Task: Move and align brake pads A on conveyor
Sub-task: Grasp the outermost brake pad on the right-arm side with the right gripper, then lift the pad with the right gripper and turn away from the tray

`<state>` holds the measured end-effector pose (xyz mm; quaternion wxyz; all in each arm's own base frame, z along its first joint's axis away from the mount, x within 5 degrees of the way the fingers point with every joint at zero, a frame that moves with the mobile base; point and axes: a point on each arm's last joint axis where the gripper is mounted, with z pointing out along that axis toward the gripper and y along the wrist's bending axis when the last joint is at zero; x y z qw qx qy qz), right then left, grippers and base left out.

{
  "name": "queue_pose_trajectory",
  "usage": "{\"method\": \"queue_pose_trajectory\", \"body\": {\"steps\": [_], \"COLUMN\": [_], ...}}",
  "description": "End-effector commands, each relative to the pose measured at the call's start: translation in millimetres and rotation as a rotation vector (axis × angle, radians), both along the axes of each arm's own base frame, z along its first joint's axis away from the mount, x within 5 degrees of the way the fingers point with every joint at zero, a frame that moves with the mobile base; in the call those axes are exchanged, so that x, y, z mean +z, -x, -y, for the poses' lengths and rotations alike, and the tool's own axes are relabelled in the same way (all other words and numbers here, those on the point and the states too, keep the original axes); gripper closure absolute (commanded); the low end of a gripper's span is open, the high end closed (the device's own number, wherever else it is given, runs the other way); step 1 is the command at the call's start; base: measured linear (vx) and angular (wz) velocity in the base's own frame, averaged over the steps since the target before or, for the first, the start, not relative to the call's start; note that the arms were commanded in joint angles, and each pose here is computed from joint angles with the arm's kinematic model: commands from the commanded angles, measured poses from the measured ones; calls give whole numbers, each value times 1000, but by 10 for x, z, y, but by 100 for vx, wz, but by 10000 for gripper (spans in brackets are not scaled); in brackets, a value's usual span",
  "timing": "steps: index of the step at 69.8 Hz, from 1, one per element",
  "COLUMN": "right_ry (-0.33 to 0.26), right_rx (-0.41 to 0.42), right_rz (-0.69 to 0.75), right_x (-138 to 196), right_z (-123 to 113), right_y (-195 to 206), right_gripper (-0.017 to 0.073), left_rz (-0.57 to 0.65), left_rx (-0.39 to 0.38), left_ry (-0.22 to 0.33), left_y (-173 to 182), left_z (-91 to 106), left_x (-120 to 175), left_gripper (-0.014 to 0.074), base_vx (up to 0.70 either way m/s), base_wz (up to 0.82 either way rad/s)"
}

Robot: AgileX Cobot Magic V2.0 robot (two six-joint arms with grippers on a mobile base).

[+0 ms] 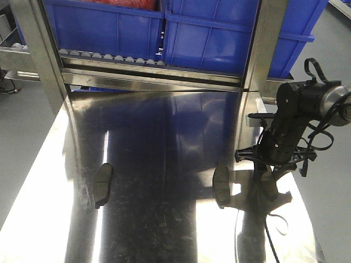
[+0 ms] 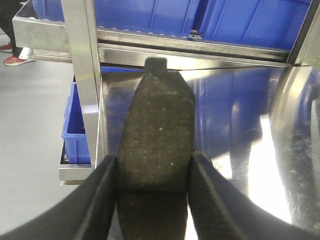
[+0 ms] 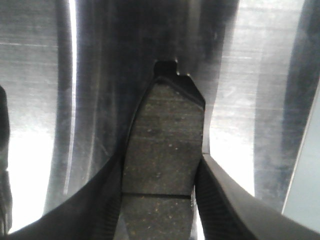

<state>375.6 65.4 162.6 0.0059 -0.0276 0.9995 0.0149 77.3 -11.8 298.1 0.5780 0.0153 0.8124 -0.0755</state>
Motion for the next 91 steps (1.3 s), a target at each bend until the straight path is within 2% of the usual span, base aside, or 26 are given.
{"method": "queue_pose_trajectory", "body": {"steps": [1, 12, 21, 55, 68, 91], "right_ry": [-15, 0, -16, -61, -80, -102], "right_rx": [3, 18, 26, 46, 41, 43], "right_rz": [163, 272, 408, 800, 934, 1111], "right_x": [441, 781, 1052, 1962, 2063, 1903], "right_z": [13, 61, 96, 312, 410, 534], "right_y": [-20, 75, 273, 1605, 2200, 2950], "right_gripper": [571, 568, 566, 564, 564, 564], "left_rz": [108, 108, 108, 108, 108, 108], "left_rx": [2, 2, 2, 2, 2, 2], "left_ry": [29, 29, 29, 29, 29, 29], "left_y": [-22, -22, -22, -22, -22, -22], "left_z": [4, 4, 4, 4, 4, 4], "left_x": [164, 164, 164, 164, 164, 164], "left_gripper": [599, 599, 599, 599, 599, 599], "base_vx": [0, 0, 0, 0, 0, 0], "base_wz": [0, 0, 0, 0, 0, 0]}}
